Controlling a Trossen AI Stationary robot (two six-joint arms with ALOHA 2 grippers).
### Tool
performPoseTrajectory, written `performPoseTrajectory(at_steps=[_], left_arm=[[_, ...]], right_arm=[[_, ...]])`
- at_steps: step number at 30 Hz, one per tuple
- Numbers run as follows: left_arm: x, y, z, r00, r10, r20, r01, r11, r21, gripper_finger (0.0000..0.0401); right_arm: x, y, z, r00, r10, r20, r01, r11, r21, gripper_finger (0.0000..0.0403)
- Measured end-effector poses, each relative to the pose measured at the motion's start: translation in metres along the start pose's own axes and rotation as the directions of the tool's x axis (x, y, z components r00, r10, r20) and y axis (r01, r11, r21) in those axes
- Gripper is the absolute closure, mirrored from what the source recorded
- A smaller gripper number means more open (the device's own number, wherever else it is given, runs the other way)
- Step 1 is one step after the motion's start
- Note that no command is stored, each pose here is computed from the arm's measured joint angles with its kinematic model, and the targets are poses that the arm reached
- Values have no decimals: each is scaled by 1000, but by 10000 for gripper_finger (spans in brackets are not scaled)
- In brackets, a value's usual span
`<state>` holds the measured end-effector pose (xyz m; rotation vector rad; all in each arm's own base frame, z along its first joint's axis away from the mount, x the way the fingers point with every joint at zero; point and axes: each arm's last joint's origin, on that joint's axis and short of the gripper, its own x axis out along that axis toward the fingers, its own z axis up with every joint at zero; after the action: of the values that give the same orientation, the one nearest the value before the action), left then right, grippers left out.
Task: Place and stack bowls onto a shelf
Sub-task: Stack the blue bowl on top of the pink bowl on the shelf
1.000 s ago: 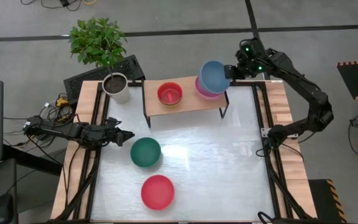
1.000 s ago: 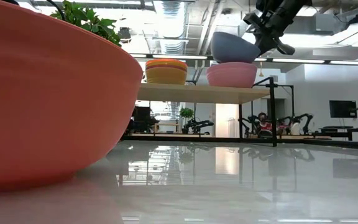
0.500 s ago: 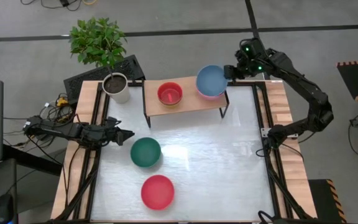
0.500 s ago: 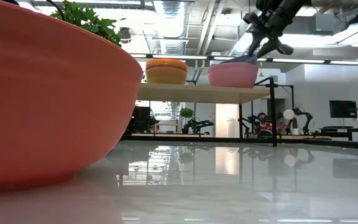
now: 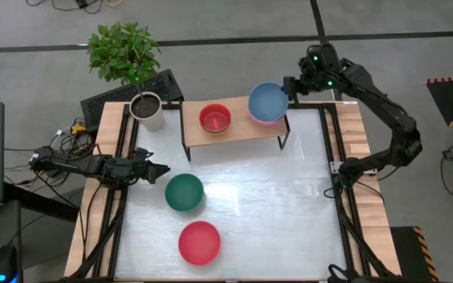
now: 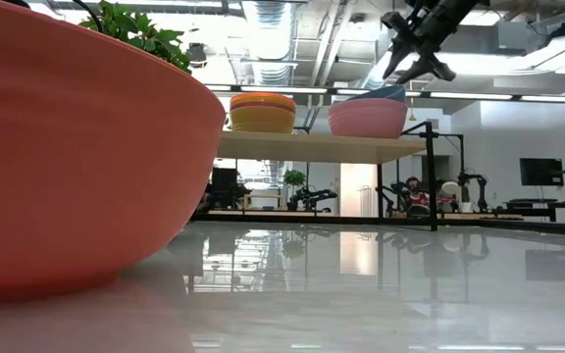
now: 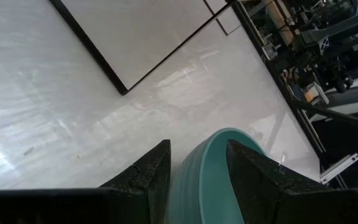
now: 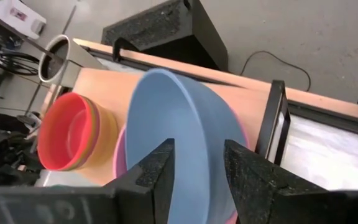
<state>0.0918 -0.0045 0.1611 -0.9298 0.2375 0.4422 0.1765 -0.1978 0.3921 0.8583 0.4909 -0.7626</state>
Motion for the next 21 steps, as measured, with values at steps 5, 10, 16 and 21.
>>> performPoseTrajectory(at_steps=[5,10,16,21], left_arm=[[0,0,0,1000,0,-1,0,1000,-1,262],[0,0,0,1000,0,-1,0,1000,-1,262],[0,0,0,1000,-1,-2,1,1000,-1,262],[0,0,0,1000,-2,-4,2,1000,-1,262]], right_arm=[[-8,5,5,999,15,29,-15,1000,-8,241],[-12,9,8,998,32,57,-28,997,-70,241],[-11,15,3,999,35,30,-30,990,-140,248],[-10,20,-4,999,48,-13,-49,982,-180,288]])
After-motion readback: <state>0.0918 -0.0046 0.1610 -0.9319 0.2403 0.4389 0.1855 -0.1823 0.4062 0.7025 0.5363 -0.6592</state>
